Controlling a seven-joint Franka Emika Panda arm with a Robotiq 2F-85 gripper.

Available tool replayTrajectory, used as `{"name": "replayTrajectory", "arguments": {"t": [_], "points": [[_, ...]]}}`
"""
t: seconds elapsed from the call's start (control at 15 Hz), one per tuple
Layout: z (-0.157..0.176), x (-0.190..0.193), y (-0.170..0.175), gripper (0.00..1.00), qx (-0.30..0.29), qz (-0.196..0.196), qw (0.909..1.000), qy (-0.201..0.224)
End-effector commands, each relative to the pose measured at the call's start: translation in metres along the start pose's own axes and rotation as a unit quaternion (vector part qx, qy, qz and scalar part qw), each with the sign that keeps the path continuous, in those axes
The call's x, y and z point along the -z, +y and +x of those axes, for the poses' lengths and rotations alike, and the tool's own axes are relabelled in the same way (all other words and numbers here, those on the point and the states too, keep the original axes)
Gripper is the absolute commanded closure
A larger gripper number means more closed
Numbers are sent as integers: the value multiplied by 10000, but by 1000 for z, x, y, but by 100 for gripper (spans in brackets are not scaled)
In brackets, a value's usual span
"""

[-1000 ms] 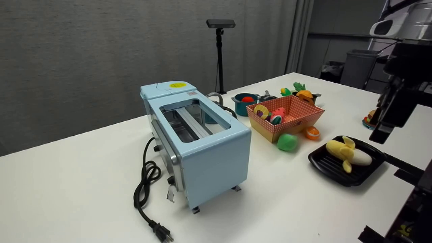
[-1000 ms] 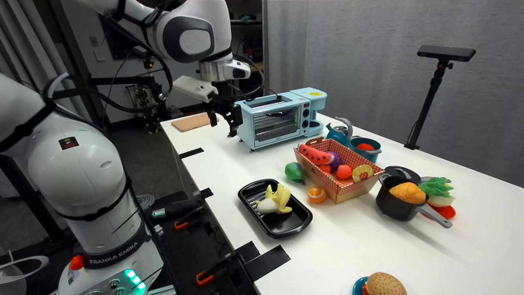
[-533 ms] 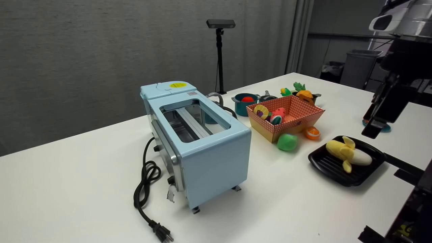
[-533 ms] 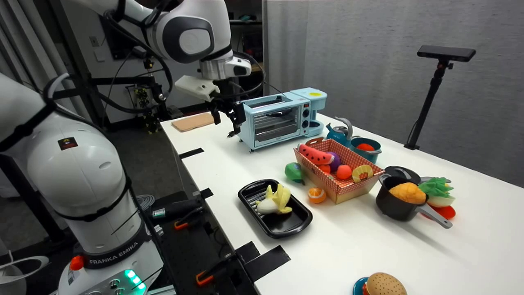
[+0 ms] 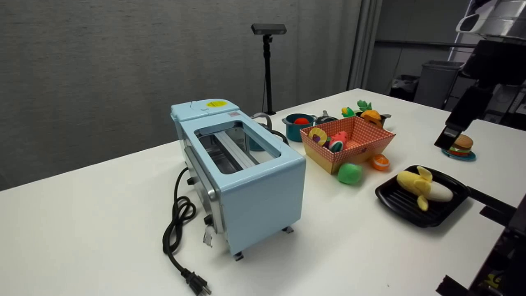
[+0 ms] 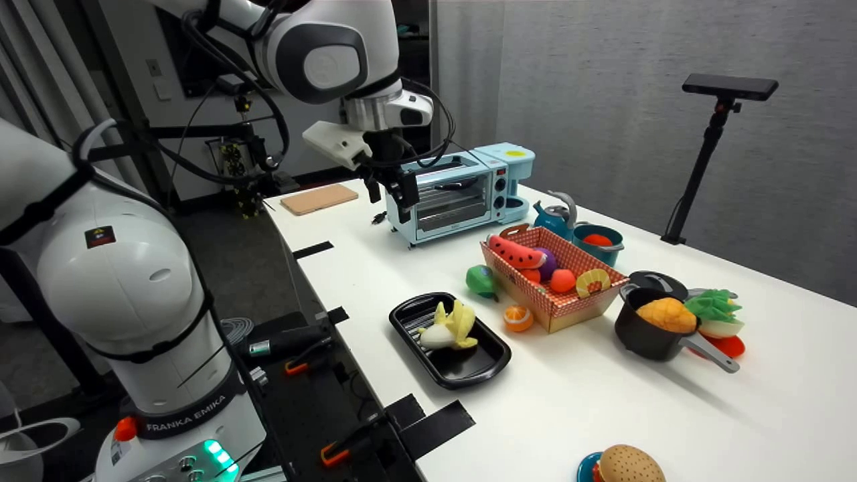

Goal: Take the watermelon plush toy from the box and put it on the oven tray

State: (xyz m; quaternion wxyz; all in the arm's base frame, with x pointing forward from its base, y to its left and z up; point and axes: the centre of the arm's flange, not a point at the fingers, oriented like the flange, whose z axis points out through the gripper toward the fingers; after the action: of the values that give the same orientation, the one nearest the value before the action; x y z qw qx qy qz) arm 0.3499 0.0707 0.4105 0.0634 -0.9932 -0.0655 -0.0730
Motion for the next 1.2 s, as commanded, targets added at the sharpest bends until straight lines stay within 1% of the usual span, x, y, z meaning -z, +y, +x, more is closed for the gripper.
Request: {"name": "replayTrajectory", "arguments": {"t": [0.0, 0.27, 0.4, 0.47, 0.53, 0.6, 1.0, 1.13], "points": [[2, 10, 7, 0, -377, -305, 9988, -17], [7, 16, 11, 0, -646, -852, 9939, -260], [11, 19, 11, 0, -736, -1038, 9912, -360], [13, 21, 9, 0, -728, -992, 9918, -361], [14, 22, 6, 0, -543, -812, 9947, -306], [6, 15, 10, 0, -609, -842, 9942, -266], [12, 23, 4, 0, -564, -851, 9946, -201], [16, 24, 3, 0, -585, -892, 9940, -244]]}}
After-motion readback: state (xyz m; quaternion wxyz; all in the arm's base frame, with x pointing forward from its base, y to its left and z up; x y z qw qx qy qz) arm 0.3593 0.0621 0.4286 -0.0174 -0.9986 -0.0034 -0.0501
